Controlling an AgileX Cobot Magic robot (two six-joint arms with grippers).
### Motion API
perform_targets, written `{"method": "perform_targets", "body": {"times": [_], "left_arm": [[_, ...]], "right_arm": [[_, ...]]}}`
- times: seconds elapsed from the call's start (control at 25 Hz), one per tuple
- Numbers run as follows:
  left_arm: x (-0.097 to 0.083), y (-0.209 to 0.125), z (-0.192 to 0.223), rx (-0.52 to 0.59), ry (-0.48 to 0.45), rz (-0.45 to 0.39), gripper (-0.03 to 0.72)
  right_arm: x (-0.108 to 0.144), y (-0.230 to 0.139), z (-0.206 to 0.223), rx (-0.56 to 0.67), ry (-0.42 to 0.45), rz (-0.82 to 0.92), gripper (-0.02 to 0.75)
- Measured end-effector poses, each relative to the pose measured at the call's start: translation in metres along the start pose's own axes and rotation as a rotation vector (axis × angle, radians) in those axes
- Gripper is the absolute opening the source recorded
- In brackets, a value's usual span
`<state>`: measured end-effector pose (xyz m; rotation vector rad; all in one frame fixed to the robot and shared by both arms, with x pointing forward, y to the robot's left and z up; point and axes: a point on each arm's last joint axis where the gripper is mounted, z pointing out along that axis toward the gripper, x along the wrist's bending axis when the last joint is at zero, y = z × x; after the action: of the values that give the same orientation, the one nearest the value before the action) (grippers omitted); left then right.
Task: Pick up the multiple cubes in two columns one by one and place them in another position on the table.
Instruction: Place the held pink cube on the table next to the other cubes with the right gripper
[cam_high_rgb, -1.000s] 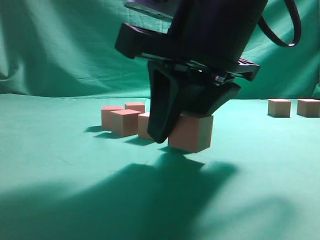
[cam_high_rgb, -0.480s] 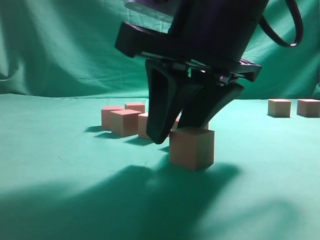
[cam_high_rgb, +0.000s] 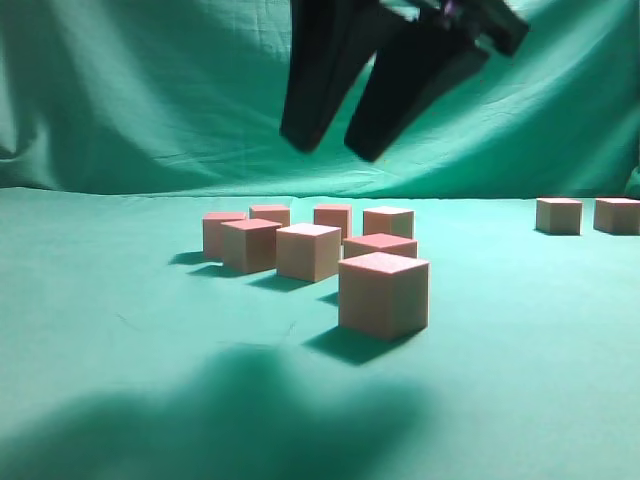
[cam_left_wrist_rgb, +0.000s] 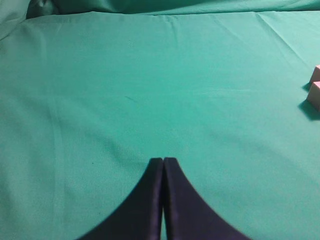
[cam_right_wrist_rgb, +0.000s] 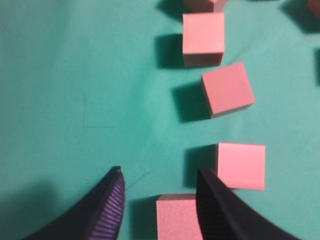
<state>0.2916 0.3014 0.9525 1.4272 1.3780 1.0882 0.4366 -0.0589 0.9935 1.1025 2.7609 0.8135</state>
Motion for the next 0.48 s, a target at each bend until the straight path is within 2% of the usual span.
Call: {"method": "perform_targets", "body": {"times": [0.12, 0.24, 0.48], "left_arm": [[0.000, 0.000, 0.000, 0.000, 0.000, 0.000, 0.000], [0.000, 0.000, 0.000, 0.000, 0.000, 0.000, 0.000], [0.000, 0.000, 0.000, 0.000, 0.000, 0.000, 0.000]], "right_arm": [[0.000, 0.007, -0.019, -0.012, -0.011, -0.033, 0.318], [-0.011, 0.016, -0.041, -0.022, -0.047, 0.027, 0.318], [-0.077, 0.022, -0.085, -0.028, -0.203, 0.334, 0.318]]}}
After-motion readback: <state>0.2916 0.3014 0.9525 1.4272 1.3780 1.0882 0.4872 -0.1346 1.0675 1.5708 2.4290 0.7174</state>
